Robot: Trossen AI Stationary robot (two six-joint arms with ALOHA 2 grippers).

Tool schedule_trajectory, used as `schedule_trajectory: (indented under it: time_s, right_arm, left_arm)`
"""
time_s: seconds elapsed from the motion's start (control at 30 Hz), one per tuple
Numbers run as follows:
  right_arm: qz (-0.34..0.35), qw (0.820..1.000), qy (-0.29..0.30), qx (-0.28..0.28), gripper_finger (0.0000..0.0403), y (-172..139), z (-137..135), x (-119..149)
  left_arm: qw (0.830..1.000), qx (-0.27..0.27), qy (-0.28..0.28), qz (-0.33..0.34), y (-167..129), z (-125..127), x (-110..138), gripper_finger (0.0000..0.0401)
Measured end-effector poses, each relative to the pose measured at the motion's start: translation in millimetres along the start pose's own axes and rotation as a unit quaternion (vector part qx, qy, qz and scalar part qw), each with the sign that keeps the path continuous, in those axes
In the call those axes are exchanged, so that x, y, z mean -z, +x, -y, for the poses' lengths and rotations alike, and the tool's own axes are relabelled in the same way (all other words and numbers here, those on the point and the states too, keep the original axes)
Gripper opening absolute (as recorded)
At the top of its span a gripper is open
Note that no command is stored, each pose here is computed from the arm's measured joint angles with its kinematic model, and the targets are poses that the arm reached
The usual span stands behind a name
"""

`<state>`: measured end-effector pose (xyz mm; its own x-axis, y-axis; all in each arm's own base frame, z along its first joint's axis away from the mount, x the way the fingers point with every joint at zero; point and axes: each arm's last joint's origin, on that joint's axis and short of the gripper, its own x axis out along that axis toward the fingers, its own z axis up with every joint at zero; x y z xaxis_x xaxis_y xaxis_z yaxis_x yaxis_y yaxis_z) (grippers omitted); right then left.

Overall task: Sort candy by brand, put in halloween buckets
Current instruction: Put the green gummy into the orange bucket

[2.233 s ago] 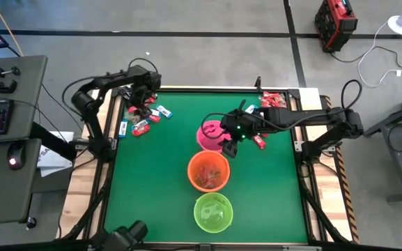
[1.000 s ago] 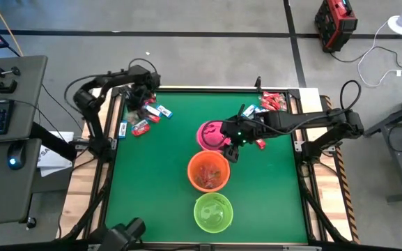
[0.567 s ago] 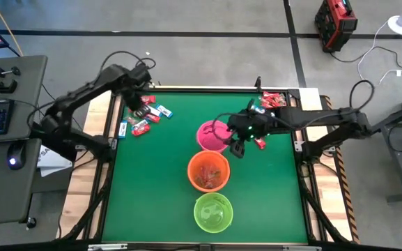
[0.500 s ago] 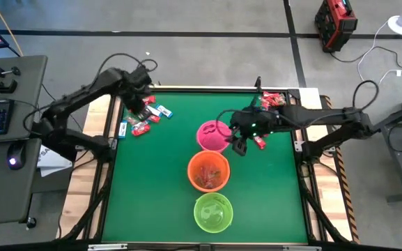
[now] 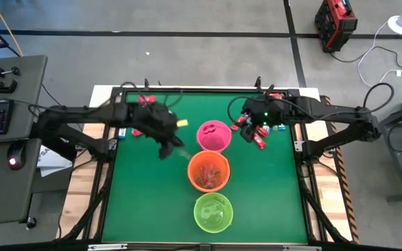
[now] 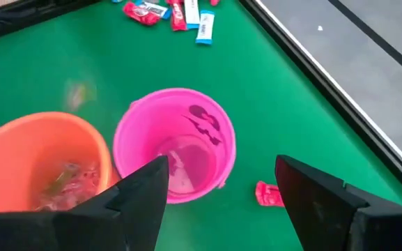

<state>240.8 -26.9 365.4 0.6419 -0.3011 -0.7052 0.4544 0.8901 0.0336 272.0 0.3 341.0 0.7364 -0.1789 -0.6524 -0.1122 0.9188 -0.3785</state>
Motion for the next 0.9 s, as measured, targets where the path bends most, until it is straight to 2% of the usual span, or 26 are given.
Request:
schedule_trajectory:
  time_s: [0.1, 0.23, 0.27, 0.33, 0.43, 0.57, 0.67, 0.77, 0.83, 0.9]
  right_arm:
    - [-0.007, 1.000, -0.007, 0.005, 0.0256, 0, 3, 1]
    - [-0.010, 1.000, -0.007, 0.004, 0.0256, 1, 5, 1]
    - [-0.012, 1.000, -0.007, 0.002, 0.0256, 1, 4, 1]
    - [-0.015, 1.000, -0.008, 0.002, 0.0256, 1, 5, 1]
    - [-0.023, 1.000, -0.011, 0.004, 0.0256, 1, 5, 3]
    - [-0.021, 1.000, -0.016, 0.003, 0.0256, 1, 5, 3]
    - [-0.020, 1.000, -0.006, 0.003, 0.0256, 1, 5, 2]
    - [-0.021, 1.000, 0.006, 0.004, 0.0256, 1, 5, 3]
    - [-0.022, 1.000, 0.013, 0.005, 0.0256, 1, 5, 3]
    - [-0.023, 1.000, 0.021, 0.007, 0.0256, 1, 5, 3]
  left_arm:
    - [0.998, 0.043, 0.052, 0.017, 17, 21, -1, 0.0000]
    - [0.996, 0.048, 0.078, -0.005, 42, 30, 3, 0.0000]
    - [0.996, 0.035, 0.078, -0.023, 46, 27, 7, 0.0000]
    - [0.994, -0.032, 0.069, -0.079, 47, 16, 18, 0.0000]
    - [0.977, -0.119, 0.079, -0.156, 37, -5, 30, 0.0000]
    - [0.975, -0.128, 0.101, -0.153, 27, -29, 36, 0.0001]
    - [0.978, -0.107, 0.057, -0.169, 35, -59, 47, 0.0012]
    - [0.979, -0.079, -0.050, -0.182, 49, -85, 59, 0.0038]
    - [0.976, -0.053, -0.099, -0.184, 58, -92, 66, 0.0063]
    - [0.974, -0.058, -0.113, -0.186, 67, -91, 71, 0.0091]
